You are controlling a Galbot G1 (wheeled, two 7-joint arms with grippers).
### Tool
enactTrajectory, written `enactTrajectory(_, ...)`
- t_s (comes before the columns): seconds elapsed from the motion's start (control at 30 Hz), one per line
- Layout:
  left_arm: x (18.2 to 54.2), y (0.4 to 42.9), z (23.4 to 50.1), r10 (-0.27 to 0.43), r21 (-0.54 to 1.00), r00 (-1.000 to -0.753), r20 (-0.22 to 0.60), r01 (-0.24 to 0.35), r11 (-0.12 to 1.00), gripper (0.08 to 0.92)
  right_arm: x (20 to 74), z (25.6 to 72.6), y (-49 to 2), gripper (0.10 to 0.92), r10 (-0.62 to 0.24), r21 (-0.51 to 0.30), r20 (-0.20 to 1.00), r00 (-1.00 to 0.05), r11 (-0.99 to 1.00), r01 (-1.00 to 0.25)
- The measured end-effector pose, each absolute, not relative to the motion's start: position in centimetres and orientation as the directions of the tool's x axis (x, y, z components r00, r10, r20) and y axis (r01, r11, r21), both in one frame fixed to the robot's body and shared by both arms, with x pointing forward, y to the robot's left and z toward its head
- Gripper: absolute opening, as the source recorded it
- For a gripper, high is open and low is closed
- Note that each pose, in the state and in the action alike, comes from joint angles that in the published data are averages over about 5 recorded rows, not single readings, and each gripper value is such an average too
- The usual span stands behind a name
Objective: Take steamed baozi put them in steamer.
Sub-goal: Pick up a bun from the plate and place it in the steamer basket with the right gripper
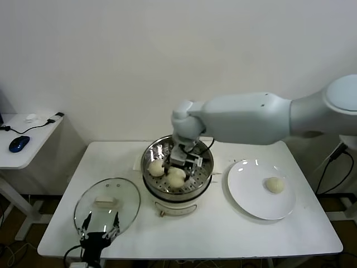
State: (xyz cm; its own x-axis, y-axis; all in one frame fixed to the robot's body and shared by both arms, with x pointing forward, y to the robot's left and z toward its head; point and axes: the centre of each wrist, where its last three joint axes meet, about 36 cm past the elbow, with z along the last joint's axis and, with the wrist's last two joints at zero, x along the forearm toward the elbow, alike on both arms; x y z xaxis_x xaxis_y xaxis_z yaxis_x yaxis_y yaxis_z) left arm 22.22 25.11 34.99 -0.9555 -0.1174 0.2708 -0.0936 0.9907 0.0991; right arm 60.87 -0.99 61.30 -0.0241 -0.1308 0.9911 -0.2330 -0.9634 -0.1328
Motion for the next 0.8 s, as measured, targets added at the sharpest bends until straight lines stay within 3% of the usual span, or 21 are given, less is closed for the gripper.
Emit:
enactTrajectory(0.2, 22.2, 25.0, 35.0, -0.118, 0.097, -0.955, 0.272, -0.095, 0.991, 0.823, 61.3, 59.7, -0.6, 0.699, -0.136, -0.136, 0.991, -0.017, -0.967, -0.217)
enactTrajectory(0.43, 22.1, 25.0, 35.0, -0.118, 0.096, -0.955, 0.271, -0.095, 0.991, 0.823, 61.8, 59.7, -0.6, 0.816, -0.163, -0.16, 0.987, -0.002, -0.964, -0.211)
enactTrajectory(0.63, 22.0, 24.9, 35.0, -0.115, 0.096, -0.955, 0.272, -0.092, 0.991, 0.823, 63.5, 62.7, -2.4, 0.823, -0.153, -0.144, 0.988, 0.016, -0.956, -0.256)
enactTrajectory(0.8, 22.0, 24.6, 35.1, -0.109, 0.093, -0.957, 0.27, -0.087, 0.992, 0.823, 66.0, 66.9, -6.8, 0.823, -0.139, -0.122, 0.99, 0.018, -0.918, -0.377)
